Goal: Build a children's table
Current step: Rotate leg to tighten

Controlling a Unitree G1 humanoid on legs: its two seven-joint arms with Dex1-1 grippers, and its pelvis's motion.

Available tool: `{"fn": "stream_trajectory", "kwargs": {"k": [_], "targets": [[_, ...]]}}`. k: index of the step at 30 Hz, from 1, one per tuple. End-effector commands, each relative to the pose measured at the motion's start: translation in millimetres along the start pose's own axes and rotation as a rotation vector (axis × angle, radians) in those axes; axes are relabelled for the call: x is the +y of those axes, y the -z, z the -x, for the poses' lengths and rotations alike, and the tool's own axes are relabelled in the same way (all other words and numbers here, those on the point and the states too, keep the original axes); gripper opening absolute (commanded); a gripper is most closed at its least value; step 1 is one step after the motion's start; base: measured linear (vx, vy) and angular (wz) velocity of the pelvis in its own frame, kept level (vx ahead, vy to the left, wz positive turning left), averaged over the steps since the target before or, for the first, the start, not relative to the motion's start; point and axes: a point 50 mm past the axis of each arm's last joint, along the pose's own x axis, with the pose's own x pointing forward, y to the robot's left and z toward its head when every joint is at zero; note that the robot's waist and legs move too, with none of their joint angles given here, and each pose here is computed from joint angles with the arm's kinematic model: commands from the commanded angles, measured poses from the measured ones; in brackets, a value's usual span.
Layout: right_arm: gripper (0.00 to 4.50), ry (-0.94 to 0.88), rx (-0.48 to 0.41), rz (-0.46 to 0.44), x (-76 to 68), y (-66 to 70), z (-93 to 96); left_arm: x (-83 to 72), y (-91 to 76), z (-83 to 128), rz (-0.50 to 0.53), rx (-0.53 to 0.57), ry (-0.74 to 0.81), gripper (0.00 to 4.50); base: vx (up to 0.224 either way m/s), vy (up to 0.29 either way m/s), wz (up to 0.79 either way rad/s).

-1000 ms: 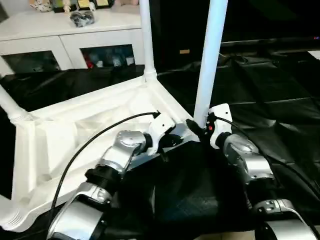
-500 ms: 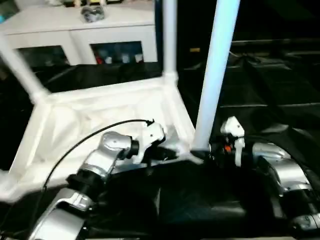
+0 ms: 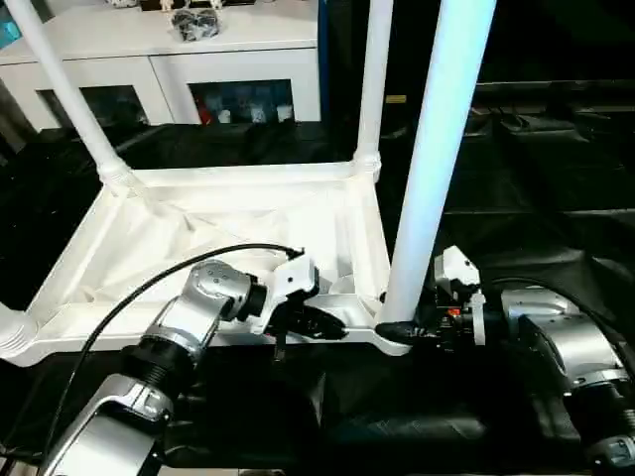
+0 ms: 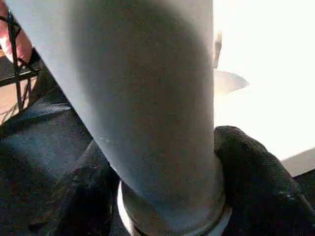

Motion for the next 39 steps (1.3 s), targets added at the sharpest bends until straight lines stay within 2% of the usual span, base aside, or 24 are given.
{"fn": "stream_trajectory", "kwargs": {"k": [1, 4, 8, 11, 16, 18, 23, 25, 26, 29, 31, 34, 35, 36, 37, 38, 39], "targets": [[2.63, -0.106, 0.002, -0.029, 11.4, 4.3, -14.0, 0.1, -8.8, -2, -0.036, -0.019, -0.003, 0.00, 0.000, 0.000, 0.00], [2.60, -0.115, -0.003, -0.050, 13.9, 6.3, -15.3, -0.3, -7.8, -2, -0.033, -0.016, -0.005, 0.00, 0.000, 0.000, 0.00], [2.59, -0.053, -0.071, -0.083, 13.9, 7.2, -23.5, 4.3, -10.0, -5, -0.013, -0.034, -0.063, 0.00, 0.000, 0.000, 0.00], [2.59, 0.163, -0.144, -0.116, 1.3, 7.9, -41.5, 13.2, -14.9, -11, 0.013, -0.057, -0.179, 0.00, 0.000, 0.000, 0.00], [2.58, 0.400, -0.124, -0.202, -12.5, 15.5, -62.0, 22.7, -19.7, -25, 0.046, -0.052, -0.319, 0.00, 0.000, 0.000, 0.00], [2.55, 0.436, -0.115, -0.224, -14.6, 17.0, -65.4, 24.7, -21.2, -27, 0.055, -0.054, -0.347, 0.00, 0.000, 0.000, 0.00], [2.54, 0.644, -0.091, -0.302, -24.8, 13.0, -90.9, 32.7, -37.6, -50, 0.103, -0.094, -0.485, 0.00, 0.000, 0.000, 0.00], [2.54, 0.632, -0.112, -0.302, -24.6, 10.4, -93.5, 32.7, -39.5, -53, 0.098, -0.097, -0.486, 0.00, 0.000, 0.000, 0.00], [3.07, 0.620, -0.127, -0.301, -24.3, 8.7, -94.8, 32.5, -40.5, -54, 0.094, -0.099, -0.484, 0.00, 0.000, 0.000, 0.00], [3.27, 0.600, -0.171, -0.315, -24.9, 4.1, -94.1, 30.6, -40.3, -55, 0.071, -0.089, -0.459, 0.00, 0.000, 0.000, 0.00], [3.65, 0.594, -0.181, -0.302, -25.0, 2.1, -92.9, 28.7, -38.6, -55, 0.059, -0.086, -0.439, 0.00, 0.000, 0.000, 0.00], [3.69, 0.588, -0.186, -0.267, -25.4, -0.4, -90.0, 27.9, -37.1, -54, 0.056, -0.082, -0.431, 0.00, 0.000, 0.000, 0.00], [3.69, 0.564, -0.196, -0.211, -24.9, -1.9, -79.3, 27.7, -34.8, -51, 0.054, -0.075, -0.430, 0.00, 0.000, 0.000, 0.00], [3.69, 0.557, -0.197, -0.195, -24.6, -2.3, -76.3, 27.6, -34.1, -50, 0.054, -0.073, -0.430, 0.00, 0.000, 0.000, 0.00], [3.69, 0.498, -0.194, -0.086, -19.6, -2.9, -52.1, 26.8, -30.7, -45, 0.046, -0.062, -0.418, 0.00, 0.000, 0.000, 0.00], [3.69, 0.498, -0.194, -0.086, -19.6, -2.9, -52.1, 26.8, -30.7, -45, 0.046, -0.062, -0.418, 0.00, 0.000, 0.000, 0.00], [3.69, 0.471, -0.175, -0.034, -15.7, 0.8, -31.5, 26.0, -29.1, -42, 0.040, -0.060, -0.409, 0.00, 0.000, 0.000, 0.00]]}}
